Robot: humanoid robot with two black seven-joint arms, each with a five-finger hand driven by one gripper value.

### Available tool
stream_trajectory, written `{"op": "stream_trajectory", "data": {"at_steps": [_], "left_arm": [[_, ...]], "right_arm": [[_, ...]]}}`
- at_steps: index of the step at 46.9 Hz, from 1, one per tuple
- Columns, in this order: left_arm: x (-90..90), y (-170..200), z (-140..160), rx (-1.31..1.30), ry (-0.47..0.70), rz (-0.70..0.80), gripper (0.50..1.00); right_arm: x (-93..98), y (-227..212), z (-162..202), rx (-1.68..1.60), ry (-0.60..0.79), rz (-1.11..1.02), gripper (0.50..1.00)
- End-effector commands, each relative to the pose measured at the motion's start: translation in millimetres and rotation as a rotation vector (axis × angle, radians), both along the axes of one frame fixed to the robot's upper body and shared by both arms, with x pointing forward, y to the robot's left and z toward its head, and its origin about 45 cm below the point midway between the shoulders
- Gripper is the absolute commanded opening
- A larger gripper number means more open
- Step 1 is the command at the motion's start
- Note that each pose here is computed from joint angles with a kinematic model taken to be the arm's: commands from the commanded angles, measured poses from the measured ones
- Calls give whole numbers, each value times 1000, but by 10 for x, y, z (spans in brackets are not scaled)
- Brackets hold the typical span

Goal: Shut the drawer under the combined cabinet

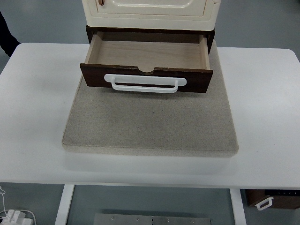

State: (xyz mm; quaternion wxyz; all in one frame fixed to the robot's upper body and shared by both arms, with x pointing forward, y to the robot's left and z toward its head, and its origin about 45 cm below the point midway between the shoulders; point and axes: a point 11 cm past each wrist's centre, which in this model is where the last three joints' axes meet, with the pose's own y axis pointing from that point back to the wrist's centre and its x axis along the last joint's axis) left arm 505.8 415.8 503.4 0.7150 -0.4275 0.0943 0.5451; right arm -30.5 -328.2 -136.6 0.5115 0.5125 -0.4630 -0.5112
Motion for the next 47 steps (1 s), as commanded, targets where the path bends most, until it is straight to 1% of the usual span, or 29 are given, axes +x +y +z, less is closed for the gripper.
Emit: {"op": "stream_trajectory", "data": {"at_steps": [1,4,11,18,23,29,33,40,47], "left_arm": [[-99,-29,280,71,-55,-14,1000],[-171,-134,432,132,-90,-42,1000],[-426,-347,794,292,-189,-84,1000],[-647,-699,1001,471,-275,-124,1000],[-768,-1005,1033,591,-322,-166,1000],[-897,-1422,976,732,-365,-232,1000],[-993,-1712,880,811,-387,-297,1000],[-1170,-2206,585,955,-403,-422,1000],[-1324,-2618,154,1131,-399,-529,1000]], "right_arm": [[1,-4,0,-1,-1,0,952],[-1,-4,0,-1,1,0,952],[-1,1,0,0,1,0,952],[-1,1,0,0,1,0,952],[1,1,0,0,-1,0,952],[1,1,0,0,-1,0,952],[1,1,0,0,-1,0,952],[-1,-4,0,-1,1,0,952],[-1,1,0,0,1,0,952]]}}
